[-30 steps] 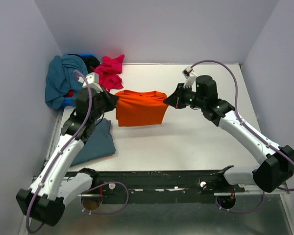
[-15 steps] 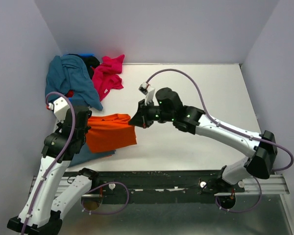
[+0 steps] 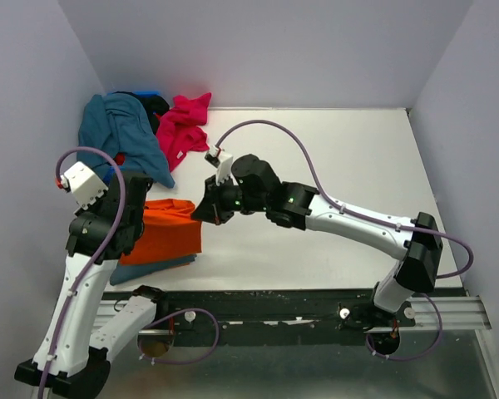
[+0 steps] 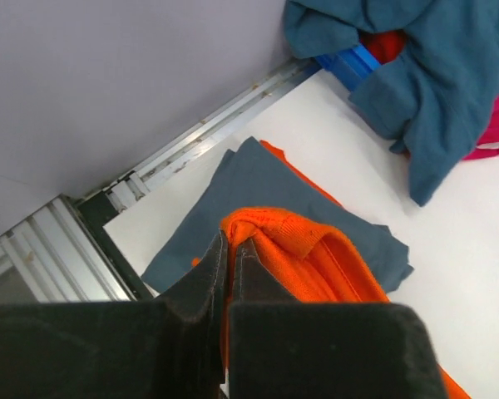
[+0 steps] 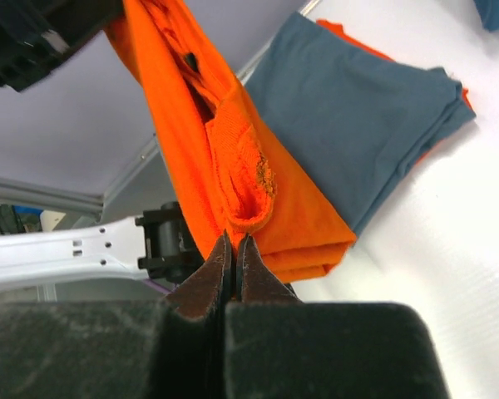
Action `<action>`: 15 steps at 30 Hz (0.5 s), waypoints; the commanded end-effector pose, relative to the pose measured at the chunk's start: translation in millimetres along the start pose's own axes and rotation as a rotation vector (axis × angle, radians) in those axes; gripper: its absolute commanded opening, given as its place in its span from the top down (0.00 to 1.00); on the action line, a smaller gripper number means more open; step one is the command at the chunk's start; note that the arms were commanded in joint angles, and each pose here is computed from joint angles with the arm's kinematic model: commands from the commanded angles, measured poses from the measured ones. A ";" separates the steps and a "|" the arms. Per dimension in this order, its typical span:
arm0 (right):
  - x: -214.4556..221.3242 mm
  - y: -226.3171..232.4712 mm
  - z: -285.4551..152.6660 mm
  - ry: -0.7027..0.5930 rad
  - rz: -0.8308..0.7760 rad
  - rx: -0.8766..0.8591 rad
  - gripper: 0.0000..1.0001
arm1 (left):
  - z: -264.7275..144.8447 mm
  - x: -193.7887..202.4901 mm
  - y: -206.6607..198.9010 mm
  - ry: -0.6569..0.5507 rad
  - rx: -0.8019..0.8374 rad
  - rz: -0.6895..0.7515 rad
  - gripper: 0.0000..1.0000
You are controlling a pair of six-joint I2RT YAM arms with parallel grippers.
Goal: Fold and stack the t-shirts
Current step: Put the neatly folded tshirt into the corner of the board with both arms
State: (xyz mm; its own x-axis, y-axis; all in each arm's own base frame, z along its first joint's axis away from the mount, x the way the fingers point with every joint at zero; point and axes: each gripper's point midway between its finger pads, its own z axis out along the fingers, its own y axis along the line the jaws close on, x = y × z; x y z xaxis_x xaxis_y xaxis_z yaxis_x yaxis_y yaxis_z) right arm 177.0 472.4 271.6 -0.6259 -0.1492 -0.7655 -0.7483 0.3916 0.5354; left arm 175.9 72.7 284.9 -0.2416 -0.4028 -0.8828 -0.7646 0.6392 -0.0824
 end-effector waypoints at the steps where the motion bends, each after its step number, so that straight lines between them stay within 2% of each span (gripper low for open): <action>1: -6.9 -1.4 9.0 0.012 0.005 0.033 0.99 | 10.2 1.3 31.2 -0.005 -0.185 0.138 1.00; 7: -20.6 6.8 15.4 0.002 -0.004 0.022 0.99 | 36.1 15.6 5.5 0.106 -0.041 0.085 1.00; 10: -21.6 7.0 19.4 0.012 -0.001 0.025 0.99 | 50.7 24.0 15.6 0.190 -0.032 0.047 1.00; 13: -19.6 4.2 21.6 0.023 -0.001 0.033 0.99 | 48.3 25.6 30.4 0.198 -0.039 -0.012 1.00; 15: -18.5 1.1 21.7 0.025 0.001 0.044 0.99 | 44.5 22.9 44.5 0.198 -0.101 -0.033 1.00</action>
State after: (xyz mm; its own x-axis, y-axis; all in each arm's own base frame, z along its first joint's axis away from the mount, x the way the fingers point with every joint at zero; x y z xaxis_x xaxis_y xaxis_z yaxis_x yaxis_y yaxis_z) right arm 187.8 504.3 279.5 -0.6240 -0.1551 -0.7659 -0.7519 0.3863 0.5343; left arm 175.0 109.5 229.5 -0.3332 -0.5692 -0.7516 -0.8259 0.5607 -0.0585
